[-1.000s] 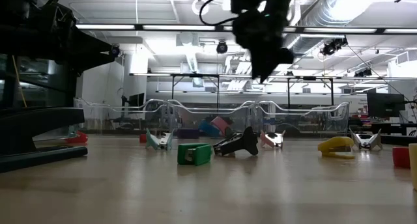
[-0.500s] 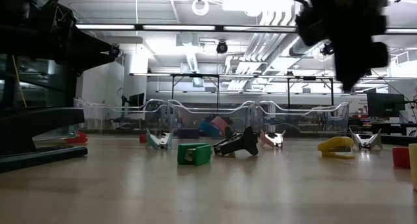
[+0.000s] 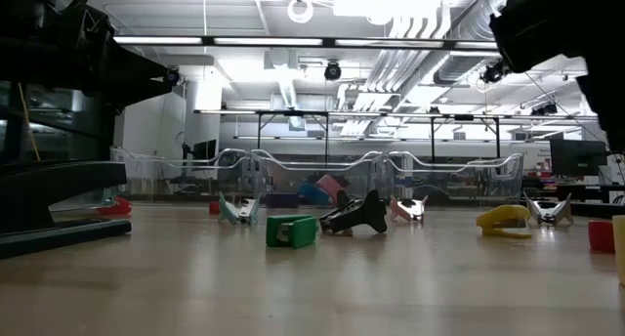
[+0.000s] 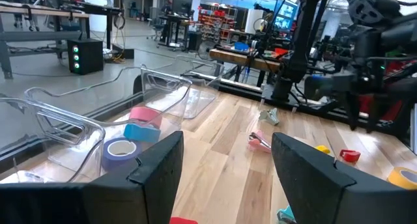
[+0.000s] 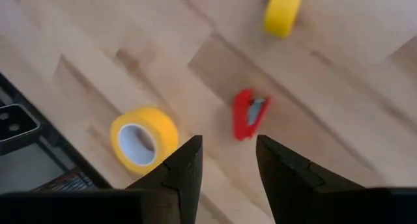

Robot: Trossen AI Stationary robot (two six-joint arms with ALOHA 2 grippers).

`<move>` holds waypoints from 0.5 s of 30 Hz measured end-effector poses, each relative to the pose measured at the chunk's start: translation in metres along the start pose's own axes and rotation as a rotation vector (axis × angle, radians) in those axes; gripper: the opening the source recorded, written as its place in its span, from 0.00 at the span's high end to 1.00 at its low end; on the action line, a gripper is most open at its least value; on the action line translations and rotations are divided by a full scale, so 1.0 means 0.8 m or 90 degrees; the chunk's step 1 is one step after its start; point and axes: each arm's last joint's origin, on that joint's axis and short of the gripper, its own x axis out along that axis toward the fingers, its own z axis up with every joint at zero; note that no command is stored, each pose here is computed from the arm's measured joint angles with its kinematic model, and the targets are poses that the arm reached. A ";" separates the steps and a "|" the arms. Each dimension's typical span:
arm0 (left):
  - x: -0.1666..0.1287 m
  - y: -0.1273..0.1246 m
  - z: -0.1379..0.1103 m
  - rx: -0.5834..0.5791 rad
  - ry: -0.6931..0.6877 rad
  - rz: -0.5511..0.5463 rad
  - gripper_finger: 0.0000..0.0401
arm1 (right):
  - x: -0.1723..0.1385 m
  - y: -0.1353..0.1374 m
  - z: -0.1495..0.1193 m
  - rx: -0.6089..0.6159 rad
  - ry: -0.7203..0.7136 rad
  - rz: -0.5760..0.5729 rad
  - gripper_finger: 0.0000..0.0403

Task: Pick and place Stapler, Stapler remover, tape
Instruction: Put the yellow tape into the middle transparent bin

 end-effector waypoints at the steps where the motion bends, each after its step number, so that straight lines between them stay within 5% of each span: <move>1: 0.000 0.000 0.000 0.000 0.000 0.000 0.43 | 0.004 0.003 -0.003 0.001 0.002 0.007 0.66; 8: 0.000 0.000 0.000 0.000 0.000 0.000 0.43 | 0.036 0.021 -0.015 0.043 0.015 0.049 0.66; 15: 0.000 0.000 0.000 0.000 0.000 0.000 0.43 | 0.047 0.050 -0.012 0.053 0.000 0.010 0.66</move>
